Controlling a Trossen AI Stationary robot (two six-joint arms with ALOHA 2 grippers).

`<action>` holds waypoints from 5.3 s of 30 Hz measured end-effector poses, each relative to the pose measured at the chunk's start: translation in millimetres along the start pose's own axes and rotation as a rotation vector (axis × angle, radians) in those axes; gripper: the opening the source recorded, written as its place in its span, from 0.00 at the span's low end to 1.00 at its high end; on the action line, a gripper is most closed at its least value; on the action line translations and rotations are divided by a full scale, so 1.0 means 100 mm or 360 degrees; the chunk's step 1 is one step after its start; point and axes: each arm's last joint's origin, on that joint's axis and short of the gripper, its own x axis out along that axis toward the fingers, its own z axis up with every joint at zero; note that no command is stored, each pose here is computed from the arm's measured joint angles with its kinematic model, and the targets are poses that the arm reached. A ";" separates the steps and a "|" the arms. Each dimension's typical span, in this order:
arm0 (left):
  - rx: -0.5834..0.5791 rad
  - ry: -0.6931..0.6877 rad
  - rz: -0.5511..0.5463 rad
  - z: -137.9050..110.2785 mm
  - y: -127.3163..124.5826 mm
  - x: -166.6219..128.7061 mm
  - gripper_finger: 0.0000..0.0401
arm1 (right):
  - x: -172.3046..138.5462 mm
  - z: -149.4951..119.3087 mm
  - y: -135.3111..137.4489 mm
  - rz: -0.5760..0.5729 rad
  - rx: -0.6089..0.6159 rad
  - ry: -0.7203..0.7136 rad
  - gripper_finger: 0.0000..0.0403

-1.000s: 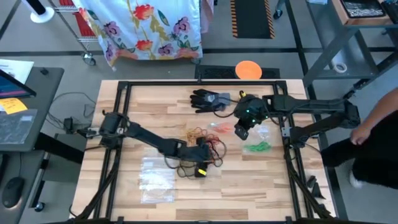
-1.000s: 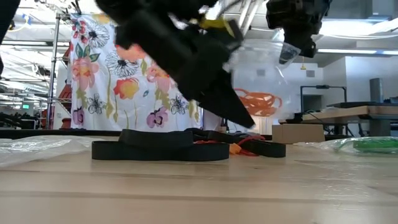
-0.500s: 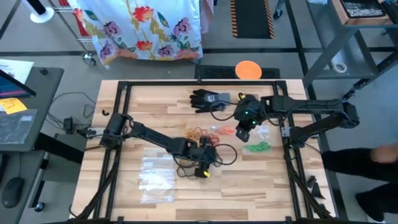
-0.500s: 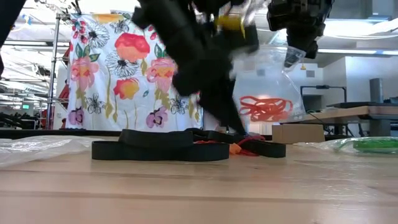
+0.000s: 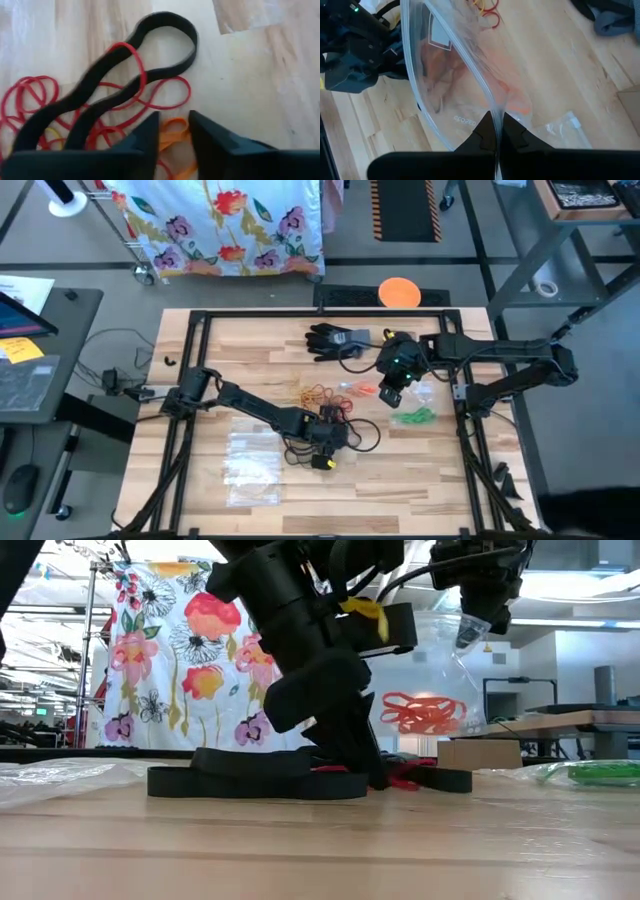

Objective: Sort rubber bands
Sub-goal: Put the orange rubber band into the transparent zip bag

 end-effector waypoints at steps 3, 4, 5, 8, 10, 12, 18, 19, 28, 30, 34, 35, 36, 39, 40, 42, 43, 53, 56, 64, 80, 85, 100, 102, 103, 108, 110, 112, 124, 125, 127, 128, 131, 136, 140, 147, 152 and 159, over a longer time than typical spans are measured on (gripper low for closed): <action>0.0005 -0.0013 0.0022 0.05 -0.02 -0.03 0.04 | 0.00 0.00 0.00 0.0000 0.0001 0.0000 0.00; 0.0014 -0.0023 0.0054 0.08 -0.04 -0.06 0.03 | 0.00 0.00 0.00 -0.0001 0.0001 0.0001 0.00; 0.0028 -0.0044 0.0086 0.13 -0.06 -0.10 0.03 | 0.00 0.00 0.00 -0.0001 0.0001 0.0001 0.00; 0.0085 -0.0171 0.0145 0.36 -0.14 -0.33 0.01 | 0.00 0.00 0.00 0.0000 0.0002 -0.0001 0.00; 0.0101 -0.0272 0.0169 0.52 -0.23 -0.52 0.01 | 0.00 0.00 0.00 0.0001 0.0017 -0.0004 0.00; 0.0142 -0.0299 0.0229 0.59 -0.32 -0.68 0.01 | 0.00 0.01 0.00 0.0003 0.0036 -0.0007 0.00; 0.0138 -0.0464 0.0472 0.75 -0.46 -1.17 0.00 | 0.00 0.01 0.00 0.0004 0.0042 -0.0010 0.00; 0.0133 -0.0474 0.0498 0.75 -0.46 -1.24 0.00 | 0.00 0.01 0.00 0.0005 0.0041 -0.0012 0.00; -0.0071 -0.0611 0.0644 0.80 -0.24 -1.73 0.00 | 0.00 0.01 0.00 0.0004 0.0042 -0.0010 0.00; -0.0113 -0.0644 0.0574 0.81 -0.24 -1.77 0.00 | 0.00 0.01 0.00 0.0004 0.0042 -0.0010 0.00; -0.0173 -0.0518 0.0451 0.75 -0.15 -1.71 0.00 | 0.00 0.01 0.00 0.0004 0.0041 -0.0010 0.00; -0.0214 -0.0504 0.0437 0.74 -0.13 -1.68 0.00 | 0.00 0.01 0.00 0.0004 0.0041 -0.0010 0.00; -0.0238 -0.0515 0.0419 0.75 -0.13 -1.67 0.00 | 0.00 0.01 0.00 0.0004 0.0041 -0.0010 0.00; -0.0226 -0.0614 0.0130 0.82 -0.17 -1.72 0.00 | 0.00 0.01 0.00 0.0004 0.0042 -0.0010 0.00; -0.0207 -0.0588 0.0023 0.81 -0.16 -1.71 0.00 | 0.00 0.01 0.00 0.0004 0.0042 -0.0010 0.00; -0.0275 -0.0476 0.0014 0.75 -0.11 -1.66 0.00 | 0.00 0.01 0.00 0.0004 0.0041 -0.0010 0.00; -0.0321 -0.0432 0.0031 0.73 -0.08 -1.63 0.00 | 0.00 0.01 0.00 0.0004 0.0041 -0.0011 0.00; -0.0294 -0.0450 0.0131 0.74 0.01 -1.62 0.00 | 0.00 0.01 0.00 0.0004 0.0041 -0.0011 0.00; -0.0186 -0.0631 -0.0008 0.86 -0.01 -1.66 0.00 | 0.00 0.01 0.00 0.0005 0.0041 -0.0013 0.00; 0.0022 -0.0847 0.0492 1.02 0.32 -1.69 0.00 | 0.00 0.04 0.02 0.0025 0.0038 -0.0059 0.00; -0.0046 -0.0750 0.0543 0.96 0.98 -1.56 0.00 | 0.00 0.05 0.02 0.0034 0.0035 -0.0083 0.00; -0.0022 -0.0753 0.0573 0.96 1.06 -1.56 0.00 | 0.00 0.05 0.02 0.0034 0.0034 -0.0084 0.00; -0.0071 -0.0772 0.0473 0.94 1.16 -1.53 0.00 | 0.00 0.06 0.02 0.0036 -0.0008 -0.0093 0.00; -0.0073 -0.0748 0.0460 0.93 1.15 -1.53 0.00 | 0.00 0.06 0.02 0.0037 -0.0008 -0.0093 0.00; -0.0073 -0.0734 0.0455 0.92 1.15 -1.52 0.00 | 0.00 0.06 0.02 0.0037 -0.0008 -0.0093 0.00; -0.0074 -0.0729 0.0458 0.92 1.16 -1.52 0.00 | 0.00 0.06 0.02 0.0037 -0.0008 -0.0095 0.00; -0.0077 -0.0724 0.0456 0.91 1.16 -1.52 0.00 | 0.00 0.06 0.02 0.0037 -0.0008 -0.0095 0.00; -0.0070 -0.0714 0.0446 0.91 1.15 -1.51 0.03 | 0.00 0.06 0.02 0.0037 -0.0008 -0.0095 0.00; -0.0096 -0.0681 0.0431 0.89 1.12 -1.51 0.39 | 0.00 0.06 0.02 0.0038 -0.0008 -0.0096 0.00; -0.0088 -0.0683 0.0425 0.89 1.09 -1.52 0.39 | 0.00 0.06 0.02 0.0038 -0.0008 -0.0096 0.00; -0.0058 -0.0638 0.0394 0.87 1.01 -1.57 0.39 | 0.00 0.06 0.02 0.0038 -0.0008 -0.0095 0.00; -0.0049 -0.0603 0.0369 0.85 0.96 -1.61 0.38 | 0.00 0.06 0.02 0.0039 -0.0008 -0.0097 0.00; -0.0052 -0.0381 0.0253 0.71 0.77 -1.65 0.37 | 0.00 0.06 0.02 0.0038 -0.0008 -0.0095 0.00; -0.0125 -0.0117 0.0103 0.43 0.37 -1.40 0.35 | 0.00 0.06 0.02 0.0038 -0.0008 -0.0095 0.00; -0.0088 -0.0102 0.0074 0.17 0.05 -1.16 0.35 | 0.00 0.06 0.02 0.0037 -0.0008 -0.0092 0.00; -0.0054 -0.0391 0.0167 -0.19 -0.06 -0.71 0.35 | 0.00 0.09 0.03 0.0057 0.0003 -0.0140 0.00; -0.0482 -0.0475 0.0231 -0.34 0.20 -0.57 0.35 | -0.01 0.13 0.05 0.0087 -0.0005 -0.0219 0.00; -0.0616 -0.0483 0.0209 -0.39 0.27 -0.47 0.35 | -0.02 0.16 0.07 0.0110 -0.0016 -0.0269 0.00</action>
